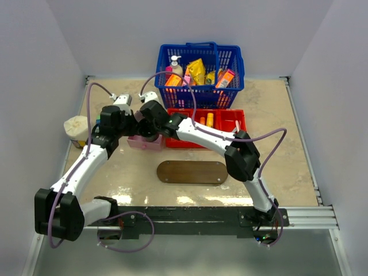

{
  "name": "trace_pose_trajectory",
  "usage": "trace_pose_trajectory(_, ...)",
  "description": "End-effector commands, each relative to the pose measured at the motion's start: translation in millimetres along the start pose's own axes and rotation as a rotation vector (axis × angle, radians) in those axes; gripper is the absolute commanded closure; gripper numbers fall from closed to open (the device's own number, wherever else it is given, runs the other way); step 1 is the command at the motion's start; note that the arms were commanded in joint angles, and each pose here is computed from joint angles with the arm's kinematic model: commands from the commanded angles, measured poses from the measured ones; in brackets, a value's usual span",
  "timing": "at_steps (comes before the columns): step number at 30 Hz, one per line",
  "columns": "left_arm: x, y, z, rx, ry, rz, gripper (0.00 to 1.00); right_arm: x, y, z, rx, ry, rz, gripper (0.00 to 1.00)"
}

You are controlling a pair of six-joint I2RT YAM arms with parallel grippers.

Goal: Prepare toiletry sets of a toothbrush and toothpaste on the tray

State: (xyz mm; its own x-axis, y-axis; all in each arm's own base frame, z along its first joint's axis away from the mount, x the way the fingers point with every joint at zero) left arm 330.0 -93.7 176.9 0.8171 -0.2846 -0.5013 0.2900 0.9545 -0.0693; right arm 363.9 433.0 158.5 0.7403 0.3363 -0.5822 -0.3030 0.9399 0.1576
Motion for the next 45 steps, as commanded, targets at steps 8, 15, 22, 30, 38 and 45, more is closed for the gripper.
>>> trace_pose_trajectory(8,-35.0,-13.8,68.6,0.089,-0.291,-0.095,0.45,-18.5,5.0,56.7,0.062,-0.093,0.134,1.0)
trace_pose_trajectory(15,-61.5,-8.4,78.8,0.138,-0.371,-0.073,0.2,-41.8,3.0,76.4,-0.02,-0.103,0.238,1.0)
trace_pose_trajectory(22,-81.4,-32.1,67.4,0.19,-0.372,-0.211,0.13,-74.2,-9.4,82.1,-0.14,-0.083,0.382,1.0)
trace_pose_trajectory(30,-88.1,-62.1,56.0,0.183,-0.246,-0.424,0.16,-104.1,-18.3,56.2,-0.317,-0.014,0.483,1.0)
trace_pose_trajectory(38,-90.9,-75.2,50.6,0.113,-0.176,-0.465,0.17,-110.4,-32.4,26.3,-0.339,0.057,0.474,1.0)
trace_pose_trajectory(45,-75.2,-57.2,35.8,0.131,-0.167,-0.349,0.18,-121.0,-37.4,-2.1,-0.368,0.087,0.531,1.0)
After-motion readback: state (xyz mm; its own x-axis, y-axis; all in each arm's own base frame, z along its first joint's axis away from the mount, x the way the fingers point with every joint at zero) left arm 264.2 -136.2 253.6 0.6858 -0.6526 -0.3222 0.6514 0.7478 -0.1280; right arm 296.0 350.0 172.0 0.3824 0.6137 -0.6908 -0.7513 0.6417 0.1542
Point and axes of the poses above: each gripper's point midway between its finger pads, its own x axis out along the fingers, its own y axis along the line the jaws close on, z = x × y, the point moved 2 cm from there along -x, back along the fingers, and after that the axes turned 14 degrees about x, right-handed, at the moved point
